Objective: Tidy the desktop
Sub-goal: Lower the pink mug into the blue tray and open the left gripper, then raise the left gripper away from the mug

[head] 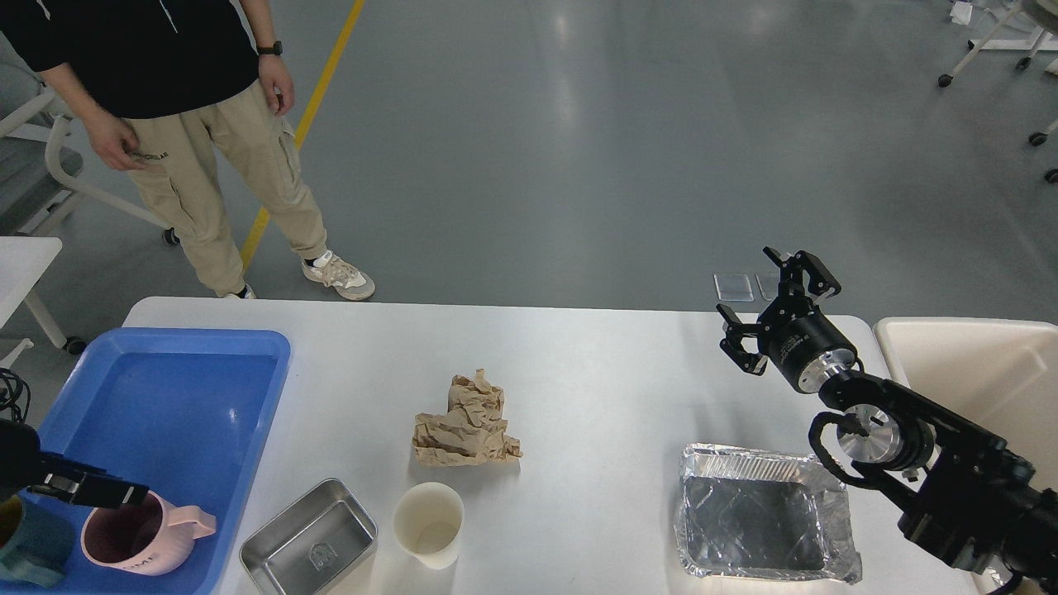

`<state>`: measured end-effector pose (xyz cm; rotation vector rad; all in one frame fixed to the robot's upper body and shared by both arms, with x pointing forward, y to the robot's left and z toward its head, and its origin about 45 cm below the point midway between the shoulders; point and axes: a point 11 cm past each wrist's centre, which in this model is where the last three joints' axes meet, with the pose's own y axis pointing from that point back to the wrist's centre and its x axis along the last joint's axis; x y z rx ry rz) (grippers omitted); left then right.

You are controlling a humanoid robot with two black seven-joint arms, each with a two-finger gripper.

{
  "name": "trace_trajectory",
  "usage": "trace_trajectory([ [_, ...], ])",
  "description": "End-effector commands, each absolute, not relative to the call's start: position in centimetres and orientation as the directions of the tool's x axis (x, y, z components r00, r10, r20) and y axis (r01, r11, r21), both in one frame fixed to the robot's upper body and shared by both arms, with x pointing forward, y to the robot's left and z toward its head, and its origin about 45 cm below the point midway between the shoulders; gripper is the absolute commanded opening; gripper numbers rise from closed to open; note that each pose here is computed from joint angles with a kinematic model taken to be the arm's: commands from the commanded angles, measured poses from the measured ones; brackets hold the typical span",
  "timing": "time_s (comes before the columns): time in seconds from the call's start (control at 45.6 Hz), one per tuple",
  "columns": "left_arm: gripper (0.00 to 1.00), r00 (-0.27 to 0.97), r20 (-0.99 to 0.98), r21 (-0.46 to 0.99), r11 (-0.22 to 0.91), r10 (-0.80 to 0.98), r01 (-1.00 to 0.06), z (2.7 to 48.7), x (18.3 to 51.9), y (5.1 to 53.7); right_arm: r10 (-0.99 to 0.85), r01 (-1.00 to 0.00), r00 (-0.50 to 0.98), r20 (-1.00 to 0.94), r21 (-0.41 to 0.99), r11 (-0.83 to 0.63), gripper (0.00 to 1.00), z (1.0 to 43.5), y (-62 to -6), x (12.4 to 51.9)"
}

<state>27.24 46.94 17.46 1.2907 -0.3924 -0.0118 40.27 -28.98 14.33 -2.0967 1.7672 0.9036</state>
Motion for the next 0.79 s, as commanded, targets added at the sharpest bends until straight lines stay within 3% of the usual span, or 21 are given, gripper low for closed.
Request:
trace_trajectory([
  [0.0, 0.77, 0.931, 0.315, 0.907, 0.347, -0.185, -0.237, 18.5, 27.9, 46.2, -0.797, -0.953, 0.068, -0.6, 0.198, -0.23, 1.0, 14.2, -29.0, 40.2],
  [0.175, 0.8, 0.93, 0.363, 0.85, 0.429, -0.056, -0.306, 20.3, 29.3, 45.2, -0.796, -0.953, 0.068, -0.601, 0.198, -0.231, 1.0, 14.2, -28.9, 40.2],
  [0.285, 0.87, 0.912, 0.41, 0.798, 0.476, 0.019, -0.369, 21.7, 30.6, 44.6, -0.8, -0.952, 0.07, -0.596, 0.201, -0.232, 1.0, 14.1, -28.9, 40.2],
  [0.526, 0.92, 0.785, 0.537, 0.529, 0.601, 0.309, -0.599, 27.9, 35.0, 42.8, -0.817, -0.948, 0.084, -0.57, 0.207, -0.242, 1.0, 13.9, -28.6, 40.0],
  [0.636, 0.94, 0.727, 0.561, 0.479, 0.561, 0.396, -0.675, 29.1, 36.1, 43.3, -0.817, -0.947, 0.083, -0.57, 0.21, -0.243, 1.0, 13.8, -28.3, 40.0],
  [0.767, 0.97, 0.631, 0.546, 0.487, 0.404, 0.551, -0.774, 28.2, 36.7, 45.3, -0.828, -0.944, 0.088, -0.554, 0.219, -0.247, 1.0, 13.5, -28.2, 39.7],
])
